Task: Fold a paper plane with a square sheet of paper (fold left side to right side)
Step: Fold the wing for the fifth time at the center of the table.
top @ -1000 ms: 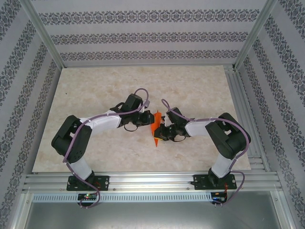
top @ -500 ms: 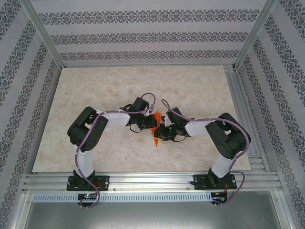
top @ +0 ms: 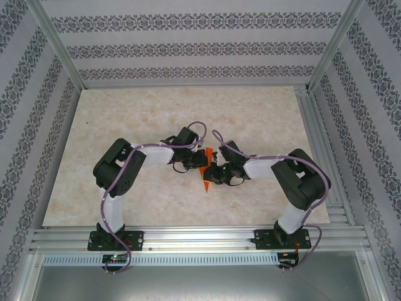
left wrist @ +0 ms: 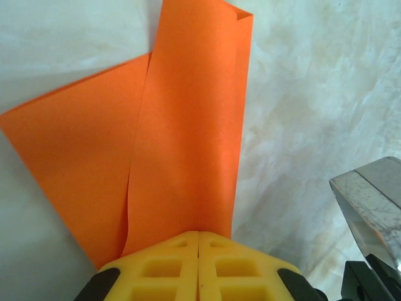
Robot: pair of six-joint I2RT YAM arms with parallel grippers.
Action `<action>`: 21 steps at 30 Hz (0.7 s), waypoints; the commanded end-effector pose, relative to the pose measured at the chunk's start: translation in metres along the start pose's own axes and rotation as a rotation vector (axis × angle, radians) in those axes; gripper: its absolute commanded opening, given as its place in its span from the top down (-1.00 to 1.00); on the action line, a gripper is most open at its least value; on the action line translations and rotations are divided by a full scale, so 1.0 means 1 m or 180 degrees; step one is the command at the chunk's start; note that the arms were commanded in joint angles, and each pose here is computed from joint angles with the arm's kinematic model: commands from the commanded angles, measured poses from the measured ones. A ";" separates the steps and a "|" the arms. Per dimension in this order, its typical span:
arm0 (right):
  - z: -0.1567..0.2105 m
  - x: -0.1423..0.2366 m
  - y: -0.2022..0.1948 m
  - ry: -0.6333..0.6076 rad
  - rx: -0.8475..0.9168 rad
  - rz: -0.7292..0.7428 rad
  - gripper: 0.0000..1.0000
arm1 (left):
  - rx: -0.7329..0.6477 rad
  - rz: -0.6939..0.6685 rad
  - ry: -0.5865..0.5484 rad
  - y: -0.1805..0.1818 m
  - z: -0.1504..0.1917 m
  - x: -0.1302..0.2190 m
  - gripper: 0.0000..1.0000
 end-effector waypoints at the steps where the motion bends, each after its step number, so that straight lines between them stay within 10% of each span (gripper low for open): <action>1: 0.009 0.005 -0.001 0.0042 -0.0037 0.0104 0.69 | 0.0053 -0.0506 -0.0071 0.035 0.003 -0.018 0.83; 21: 0.028 0.013 0.009 -0.0127 -0.0195 -0.0420 0.66 | 0.0092 -0.0569 -0.0073 0.041 0.006 -0.017 0.88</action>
Point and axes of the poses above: each hand's point on the last joint's axis, 136 mm out from that joint toward the fingers, its own x axis back along the fingers, its own y axis along the line the jaws close on, z = x × y, the point moved 8 cm from there along x, back along the fingers, and after that the axes turned 12 degrees about x, right-handed, at the moved point
